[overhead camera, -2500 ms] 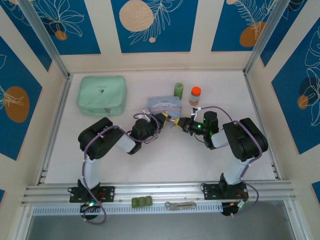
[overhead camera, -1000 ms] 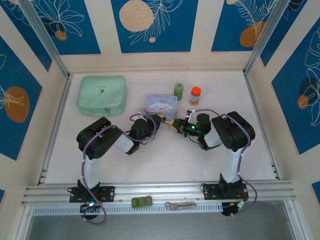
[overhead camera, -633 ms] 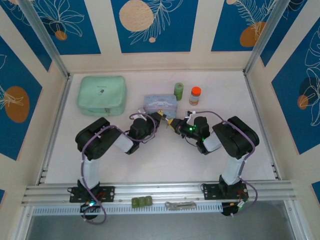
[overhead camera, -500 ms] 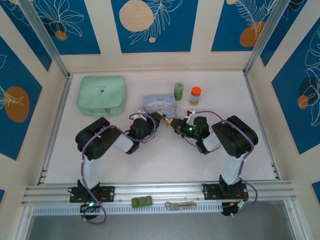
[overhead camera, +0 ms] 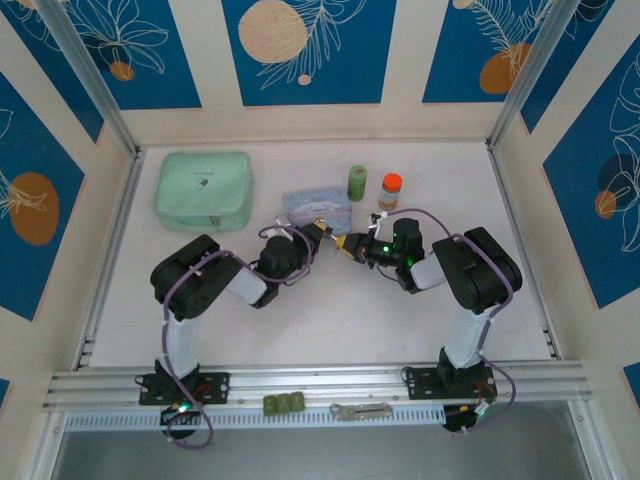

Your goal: Unlock the padlock with the key

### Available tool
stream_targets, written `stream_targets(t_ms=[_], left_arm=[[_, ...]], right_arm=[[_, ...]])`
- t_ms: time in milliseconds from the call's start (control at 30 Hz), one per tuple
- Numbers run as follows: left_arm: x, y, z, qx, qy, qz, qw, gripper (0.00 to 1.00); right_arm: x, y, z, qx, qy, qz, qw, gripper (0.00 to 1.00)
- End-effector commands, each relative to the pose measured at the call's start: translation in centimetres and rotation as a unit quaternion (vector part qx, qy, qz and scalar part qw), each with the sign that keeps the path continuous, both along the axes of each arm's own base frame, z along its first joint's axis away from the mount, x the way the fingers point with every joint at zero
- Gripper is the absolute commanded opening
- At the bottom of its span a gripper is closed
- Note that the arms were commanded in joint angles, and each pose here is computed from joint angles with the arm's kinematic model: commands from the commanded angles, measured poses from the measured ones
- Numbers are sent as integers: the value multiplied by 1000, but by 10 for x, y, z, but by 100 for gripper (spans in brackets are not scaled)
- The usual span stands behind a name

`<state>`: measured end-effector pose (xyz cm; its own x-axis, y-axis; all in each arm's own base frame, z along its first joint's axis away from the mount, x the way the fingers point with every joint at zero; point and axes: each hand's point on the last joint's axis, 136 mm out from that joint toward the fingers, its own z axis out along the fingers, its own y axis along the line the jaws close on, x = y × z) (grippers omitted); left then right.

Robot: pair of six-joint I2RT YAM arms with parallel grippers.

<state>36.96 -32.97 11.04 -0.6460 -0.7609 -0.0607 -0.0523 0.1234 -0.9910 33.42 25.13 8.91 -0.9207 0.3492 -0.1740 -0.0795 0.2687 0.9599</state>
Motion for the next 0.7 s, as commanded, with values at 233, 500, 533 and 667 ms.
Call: stream_targets(t_ms=[233, 500, 533, 667], left_arm=[[-91, -80, 86, -92, -99, -260, 956, 0], [-81, -54, 73, -67, -101, -280, 952, 0], [-80, -51, 69, -63, -98, -277, 954, 0], [-76, -45, 46, -47, -79, -264, 960, 0]], right_arm=[[-12, 32, 37, 7, -71, 117, 991, 0], [-37, 34, 22, -8, -34, 103, 994, 0], [-39, 37, 18, -11, -26, 98, 995, 0], [-40, 39, 0, -12, 12, 64, 998, 0]])
